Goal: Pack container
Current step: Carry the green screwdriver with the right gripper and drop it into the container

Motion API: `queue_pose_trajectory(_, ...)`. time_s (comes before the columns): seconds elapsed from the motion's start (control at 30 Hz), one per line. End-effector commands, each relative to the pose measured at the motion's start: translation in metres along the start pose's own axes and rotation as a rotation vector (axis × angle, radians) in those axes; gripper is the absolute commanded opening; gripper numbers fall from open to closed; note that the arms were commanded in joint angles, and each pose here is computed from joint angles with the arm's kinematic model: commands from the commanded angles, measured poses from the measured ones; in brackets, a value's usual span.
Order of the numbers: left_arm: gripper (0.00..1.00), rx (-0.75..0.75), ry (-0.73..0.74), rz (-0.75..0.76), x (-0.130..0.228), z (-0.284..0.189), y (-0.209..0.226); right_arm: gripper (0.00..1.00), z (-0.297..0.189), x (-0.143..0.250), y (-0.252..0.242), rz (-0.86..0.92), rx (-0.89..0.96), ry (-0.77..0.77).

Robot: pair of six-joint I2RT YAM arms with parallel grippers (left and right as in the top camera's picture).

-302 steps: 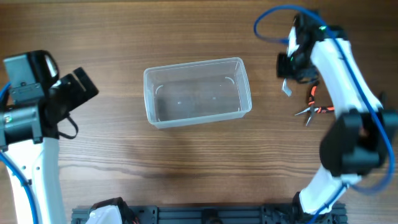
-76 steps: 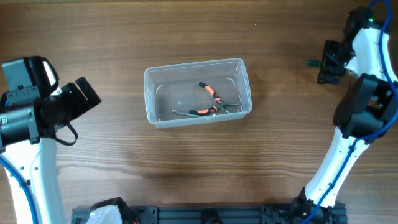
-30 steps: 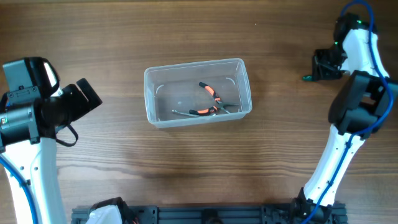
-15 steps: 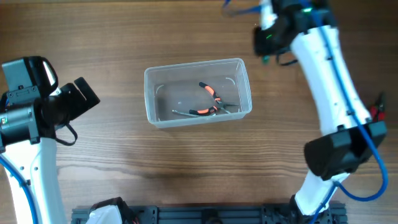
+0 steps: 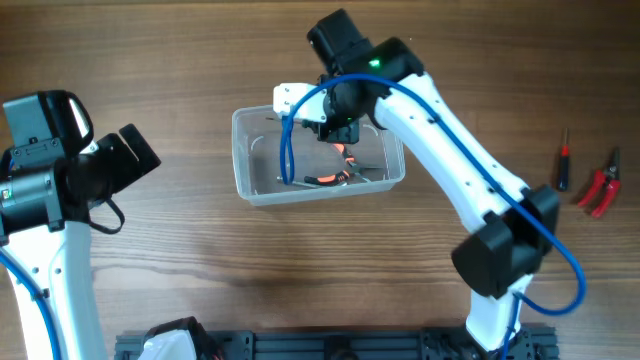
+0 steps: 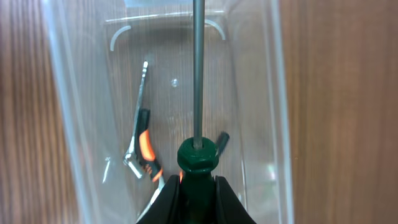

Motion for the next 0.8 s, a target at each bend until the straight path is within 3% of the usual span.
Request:
queue_pose_trajectory(0.0,1.0,-0.001,-0.022,-0.002,-0.005,-0.002,0.0,0.04,0.053,0.009,0.0,-0.007,-0.103,0.002)
queue_pose_trajectory(0.33,1.0,-0.001,-0.022,-0.002,-0.005,-0.002,0.0,0.08,0.122,0.025,0.003,0.022,-0.207,0.047)
queue_pose_trajectory(0.43,1.0,-0.001,-0.022,-0.002,-0.005,-0.002,0.0,0.33,0.123,0.023,0.001,0.1,-0.192,0.041)
queue_pose_trajectory(0.5,1.0,-0.001,-0.022,-0.002,-0.005,-0.002,0.0,0.39,0.122,0.021,-0.003,0.158,-0.17,0.037)
queue_pose_trajectory(0.67,1.0,-0.001,-0.022,-0.002,-0.005,-0.002,0.0,0.43,0.088,0.007,-0.022,0.32,-0.067,-0.002)
queue_pose_trajectory(0.77,1.0,-0.001,-0.022,-0.002,-0.005,-0.002,0.0,0.47,0.016,0.001,-0.042,0.431,0.126,-0.03)
Point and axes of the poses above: each gripper's point midway between its finger pads, its own z axis out along the fingers, its own y axis along the line the jaws close on, x = y × z, the point moved 7 cm from there along -z, back along the fingers, and after that the axes turned 9 degrees about -z, right-handed, at the moved point
